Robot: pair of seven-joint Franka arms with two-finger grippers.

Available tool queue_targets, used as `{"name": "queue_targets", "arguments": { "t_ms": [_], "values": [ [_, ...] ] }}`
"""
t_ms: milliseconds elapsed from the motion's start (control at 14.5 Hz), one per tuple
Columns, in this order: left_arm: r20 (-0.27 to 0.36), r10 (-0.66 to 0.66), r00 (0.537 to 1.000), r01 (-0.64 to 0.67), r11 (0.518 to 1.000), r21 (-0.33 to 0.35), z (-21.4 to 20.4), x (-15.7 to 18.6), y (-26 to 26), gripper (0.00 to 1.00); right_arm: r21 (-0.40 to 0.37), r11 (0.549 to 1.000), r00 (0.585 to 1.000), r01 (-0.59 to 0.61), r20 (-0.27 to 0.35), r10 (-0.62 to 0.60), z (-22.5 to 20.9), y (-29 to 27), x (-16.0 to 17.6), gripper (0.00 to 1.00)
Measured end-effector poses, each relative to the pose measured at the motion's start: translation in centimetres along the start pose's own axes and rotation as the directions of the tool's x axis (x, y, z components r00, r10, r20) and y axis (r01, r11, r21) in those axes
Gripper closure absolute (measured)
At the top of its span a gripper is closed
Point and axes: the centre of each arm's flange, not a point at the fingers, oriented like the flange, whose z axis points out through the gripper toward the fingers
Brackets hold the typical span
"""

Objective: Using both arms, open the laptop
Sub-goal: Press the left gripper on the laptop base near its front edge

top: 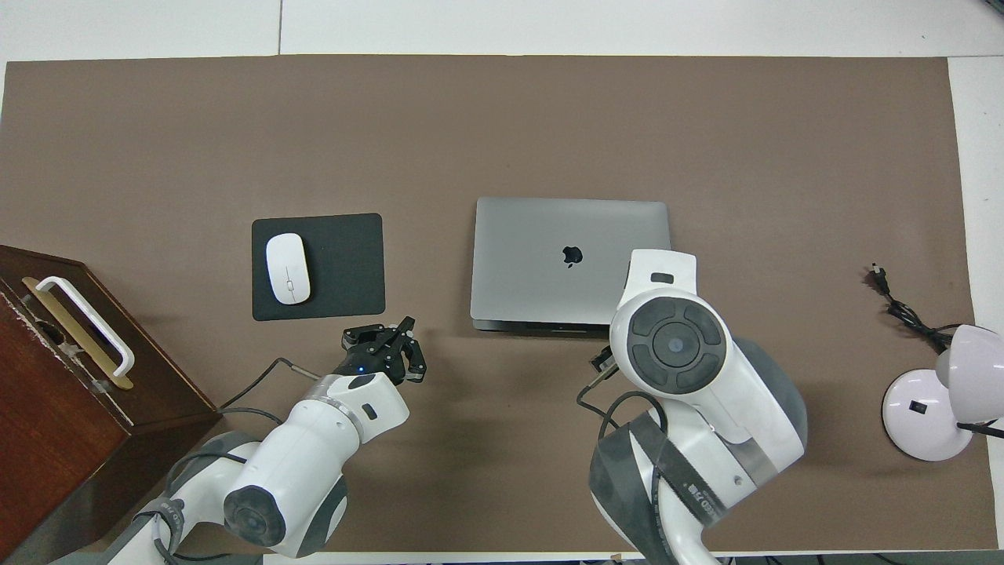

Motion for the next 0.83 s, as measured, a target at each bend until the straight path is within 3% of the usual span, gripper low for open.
{"name": "queue_targets", "arguments": {
  "t_ms": [414,828],
  "values": [
    [0.005,0.016,1.0,-0.015,0.996,-0.087,-0.4,-0.6,5.9,0.99,-0.011,1.0,0.999,0.019,-0.031,-0.02,1.1,-0.6,-0.4,0.0],
    [-0.024,0.006,1.0,-0.009,0.995,-0.103,0.1,1.2,7.2,0.99,-0.017,0.999,0.995,0.035,-0.091,-0.037,2.0,-1.0,-0.4,0.0]
  ]
}}
